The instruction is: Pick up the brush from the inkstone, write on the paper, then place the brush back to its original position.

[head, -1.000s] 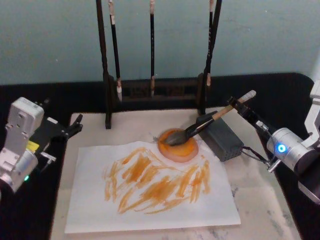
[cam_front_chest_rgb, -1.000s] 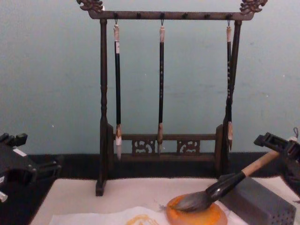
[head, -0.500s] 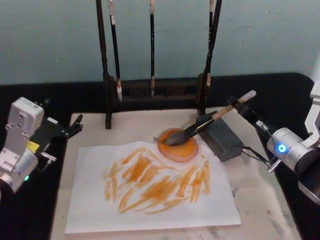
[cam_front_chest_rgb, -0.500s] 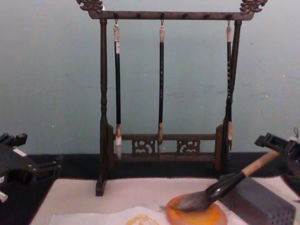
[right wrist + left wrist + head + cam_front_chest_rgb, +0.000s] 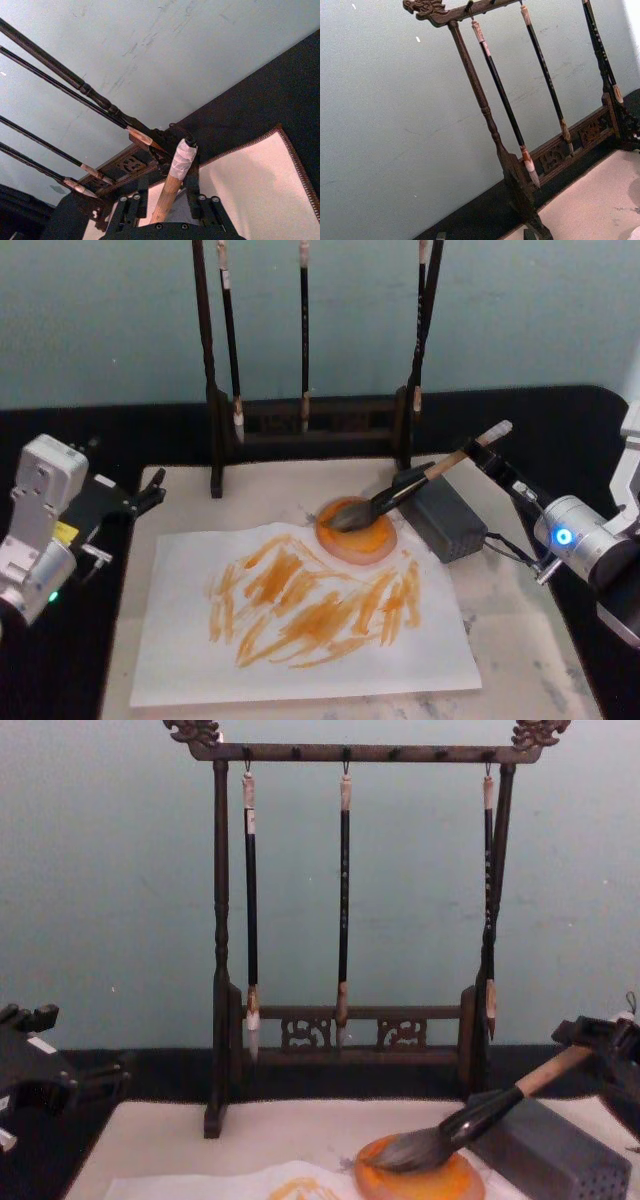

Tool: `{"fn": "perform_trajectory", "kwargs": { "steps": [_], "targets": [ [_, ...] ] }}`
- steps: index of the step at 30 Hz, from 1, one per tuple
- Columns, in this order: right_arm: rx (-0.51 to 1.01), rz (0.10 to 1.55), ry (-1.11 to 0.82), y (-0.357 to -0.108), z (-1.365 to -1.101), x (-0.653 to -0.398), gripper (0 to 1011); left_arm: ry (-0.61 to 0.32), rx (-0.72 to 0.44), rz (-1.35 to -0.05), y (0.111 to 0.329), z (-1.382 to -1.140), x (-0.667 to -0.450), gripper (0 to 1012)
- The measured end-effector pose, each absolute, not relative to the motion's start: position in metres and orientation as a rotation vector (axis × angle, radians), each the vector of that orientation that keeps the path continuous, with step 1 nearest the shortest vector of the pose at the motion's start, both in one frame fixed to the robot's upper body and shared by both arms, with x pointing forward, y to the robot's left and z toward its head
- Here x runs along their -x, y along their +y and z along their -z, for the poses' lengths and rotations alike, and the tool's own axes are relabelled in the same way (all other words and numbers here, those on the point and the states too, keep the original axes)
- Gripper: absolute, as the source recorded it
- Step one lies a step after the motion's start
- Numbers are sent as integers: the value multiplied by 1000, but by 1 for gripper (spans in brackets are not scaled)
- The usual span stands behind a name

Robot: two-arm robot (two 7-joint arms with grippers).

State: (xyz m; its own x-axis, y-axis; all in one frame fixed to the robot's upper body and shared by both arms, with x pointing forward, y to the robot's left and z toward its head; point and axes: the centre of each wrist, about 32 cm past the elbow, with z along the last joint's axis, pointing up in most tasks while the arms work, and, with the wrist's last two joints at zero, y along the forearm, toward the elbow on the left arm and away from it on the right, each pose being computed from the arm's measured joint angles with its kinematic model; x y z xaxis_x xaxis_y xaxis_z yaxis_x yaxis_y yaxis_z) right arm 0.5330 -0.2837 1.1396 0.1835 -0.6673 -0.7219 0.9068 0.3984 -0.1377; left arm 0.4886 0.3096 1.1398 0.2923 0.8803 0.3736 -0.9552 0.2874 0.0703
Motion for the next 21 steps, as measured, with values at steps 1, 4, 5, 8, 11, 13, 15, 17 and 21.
{"fn": "perform_trajectory", "kwargs": {
  "steps": [1,4,5,8,11,13,15,17,21],
  "targets": [
    [-357,1143,800,-284,-1140,-533,502,-285,-304,-1248,310,-1140,-489,1001],
    [-357,1143,800,-284,-1140,-533,396,-285,-304,-1248,310,-1140,-489,1001],
    [-357,1143,800,-284,-1140,-533,383,-285,-304,-1248,310,-1140,-489,1001],
    [-357,1143,800,-284,-1140,-533,276,-285,-304,-1248,310,-1140,-489,1001],
    [-358,1142,801,-284,-1140,-533,190,-285,-304,-1248,310,-1140,-489,1001],
    [-358,1142,801,-284,-1140,-533,179,-285,-304,-1248,310,-1140,-489,1001],
    [-358,1142,800,-284,-1140,-533,179,-285,-305,-1248,310,-1140,-489,1001],
    [-358,1142,800,-284,-1140,-533,180,-285,-304,-1248,310,-1140,-489,1001],
    [-358,1142,801,-284,-1140,-533,179,-285,-304,-1248,310,-1140,-489,1001]
  ]
}}
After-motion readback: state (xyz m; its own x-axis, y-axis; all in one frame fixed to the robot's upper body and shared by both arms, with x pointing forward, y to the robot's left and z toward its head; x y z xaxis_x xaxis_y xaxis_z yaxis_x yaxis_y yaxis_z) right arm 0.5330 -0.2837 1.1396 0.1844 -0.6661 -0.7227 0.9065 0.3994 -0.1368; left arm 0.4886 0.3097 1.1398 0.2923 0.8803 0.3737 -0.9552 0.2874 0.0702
